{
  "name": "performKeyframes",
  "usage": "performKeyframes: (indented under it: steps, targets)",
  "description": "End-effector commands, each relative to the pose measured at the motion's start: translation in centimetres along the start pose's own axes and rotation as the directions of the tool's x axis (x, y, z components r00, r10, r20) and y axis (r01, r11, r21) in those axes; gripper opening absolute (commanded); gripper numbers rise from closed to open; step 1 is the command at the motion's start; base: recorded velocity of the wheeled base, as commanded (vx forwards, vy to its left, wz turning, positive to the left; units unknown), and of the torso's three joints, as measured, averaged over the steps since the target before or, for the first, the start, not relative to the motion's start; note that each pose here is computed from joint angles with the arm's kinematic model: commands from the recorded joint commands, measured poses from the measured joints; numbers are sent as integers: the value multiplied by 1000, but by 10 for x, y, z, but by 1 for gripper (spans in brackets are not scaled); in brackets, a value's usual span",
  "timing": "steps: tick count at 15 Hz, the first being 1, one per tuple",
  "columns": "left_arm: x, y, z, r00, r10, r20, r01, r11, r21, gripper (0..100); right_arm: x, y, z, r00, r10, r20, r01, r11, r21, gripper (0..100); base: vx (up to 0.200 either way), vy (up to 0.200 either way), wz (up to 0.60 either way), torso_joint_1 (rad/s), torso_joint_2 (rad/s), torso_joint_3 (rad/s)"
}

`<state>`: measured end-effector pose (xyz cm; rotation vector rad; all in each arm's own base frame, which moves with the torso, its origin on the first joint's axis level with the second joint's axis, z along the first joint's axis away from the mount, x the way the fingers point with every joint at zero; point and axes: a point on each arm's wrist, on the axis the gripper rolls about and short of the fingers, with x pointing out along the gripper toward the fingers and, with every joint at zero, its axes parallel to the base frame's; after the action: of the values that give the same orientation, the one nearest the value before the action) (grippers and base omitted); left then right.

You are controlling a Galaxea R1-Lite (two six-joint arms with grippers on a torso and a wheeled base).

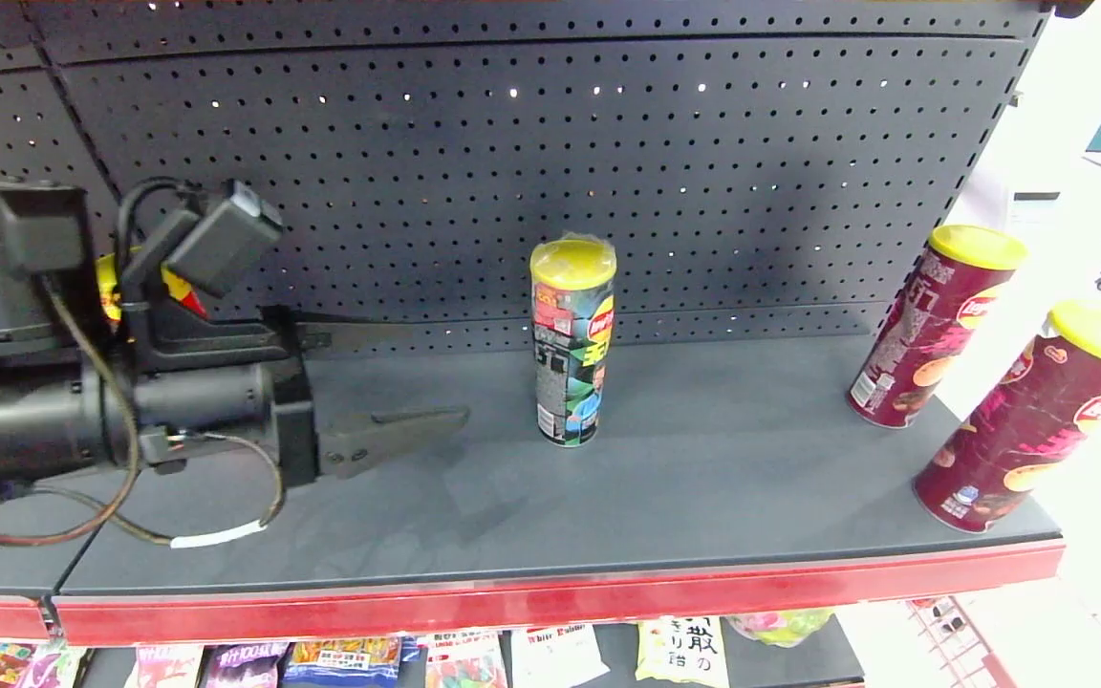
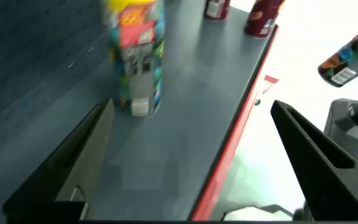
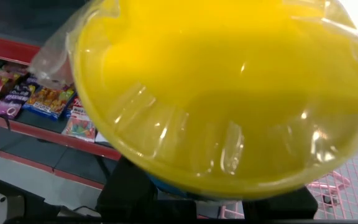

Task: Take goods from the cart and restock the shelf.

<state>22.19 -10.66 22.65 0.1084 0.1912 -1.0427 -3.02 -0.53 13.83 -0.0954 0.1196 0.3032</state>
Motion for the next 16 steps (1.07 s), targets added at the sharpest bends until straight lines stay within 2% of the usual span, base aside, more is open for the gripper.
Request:
performKeyframes:
  steps: [1, 5, 6, 11, 16]
  targets:
    - [48, 15, -10, 998, -23, -62, 21, 999, -30, 100, 1, 0, 0, 1000, 2, -6, -2, 1000, 2, 0, 0, 0, 0, 0, 0, 0]
    - [77, 30, -10, 998, 34, -52, -34, 999, -2, 100, 1, 0, -1, 1000, 2, -9, -2, 1000, 2, 0, 0, 0, 0, 0, 0, 0]
    - [77, 30, -10, 998, 34, -52, -34, 999, -2, 100, 1, 0, -1, 1000, 2, -9, -2, 1000, 2, 0, 0, 0, 0, 0, 0, 0]
    - [124, 43, -3, 998, 58, -15, -58, 998, 29, 100, 1, 0, -2, 1000, 1, -13, -1, 1000, 10, 0, 0, 0, 0, 0, 0, 0]
    - [144, 47, -2, 997, 77, -6, -77, 996, 38, 100, 1, 0, -4, 1000, 1, -12, 0, 1000, 16, 0, 0, 0, 0, 0, 0, 0]
